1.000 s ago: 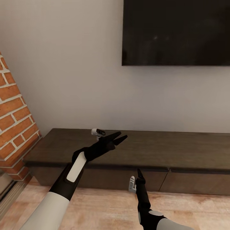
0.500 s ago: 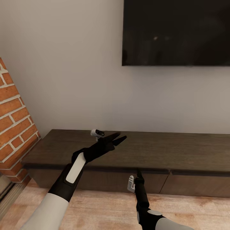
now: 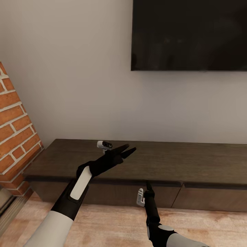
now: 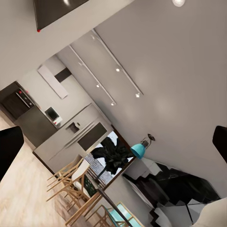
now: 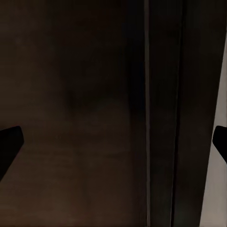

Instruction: Place each of the two pumpkins and all three candles from the living room inside a cabinet in the living room (use any cabinet), then make sure every cabinet is closed, and position the cauldron so it is next to a table in the living room.

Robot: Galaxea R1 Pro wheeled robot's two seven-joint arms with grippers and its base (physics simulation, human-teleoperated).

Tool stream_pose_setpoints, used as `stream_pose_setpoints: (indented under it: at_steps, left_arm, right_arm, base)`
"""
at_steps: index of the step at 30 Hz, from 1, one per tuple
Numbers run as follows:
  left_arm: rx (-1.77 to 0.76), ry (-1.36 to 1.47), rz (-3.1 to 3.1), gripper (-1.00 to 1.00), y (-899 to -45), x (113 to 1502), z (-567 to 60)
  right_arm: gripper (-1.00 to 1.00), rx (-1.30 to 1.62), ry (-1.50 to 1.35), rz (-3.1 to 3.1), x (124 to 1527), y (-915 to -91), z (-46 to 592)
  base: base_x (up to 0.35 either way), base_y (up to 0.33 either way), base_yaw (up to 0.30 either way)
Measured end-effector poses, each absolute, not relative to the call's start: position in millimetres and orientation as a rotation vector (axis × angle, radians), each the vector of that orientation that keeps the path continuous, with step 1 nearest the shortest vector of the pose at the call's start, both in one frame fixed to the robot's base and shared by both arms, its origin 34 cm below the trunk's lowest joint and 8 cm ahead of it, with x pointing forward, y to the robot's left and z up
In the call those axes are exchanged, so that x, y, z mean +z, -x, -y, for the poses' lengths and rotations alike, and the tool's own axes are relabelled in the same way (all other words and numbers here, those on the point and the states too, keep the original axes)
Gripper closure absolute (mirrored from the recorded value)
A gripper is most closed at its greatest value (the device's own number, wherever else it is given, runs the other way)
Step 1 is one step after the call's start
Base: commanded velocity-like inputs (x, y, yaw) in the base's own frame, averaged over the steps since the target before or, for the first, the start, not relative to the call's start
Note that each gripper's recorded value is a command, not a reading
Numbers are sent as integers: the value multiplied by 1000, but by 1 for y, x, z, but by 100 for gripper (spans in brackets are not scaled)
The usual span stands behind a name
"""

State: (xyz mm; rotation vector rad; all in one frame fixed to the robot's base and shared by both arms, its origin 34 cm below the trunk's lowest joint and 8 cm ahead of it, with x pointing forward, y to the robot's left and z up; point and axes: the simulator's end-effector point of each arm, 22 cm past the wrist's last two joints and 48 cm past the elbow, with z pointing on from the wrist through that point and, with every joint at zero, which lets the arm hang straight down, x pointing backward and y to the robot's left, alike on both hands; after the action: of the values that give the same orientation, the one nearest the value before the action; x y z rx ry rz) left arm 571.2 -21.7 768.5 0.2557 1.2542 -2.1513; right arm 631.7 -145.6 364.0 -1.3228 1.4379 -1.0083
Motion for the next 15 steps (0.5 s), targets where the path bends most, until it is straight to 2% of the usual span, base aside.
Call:
stream_pose_setpoints:
  at_steps: [15]
  left_arm:
    - [-2151,-256,-1254,-100,-571,768,22]
  right_arm:
    - [-100,-998,1342,-1445,358,-627,145]
  base:
    - [0,0,0]
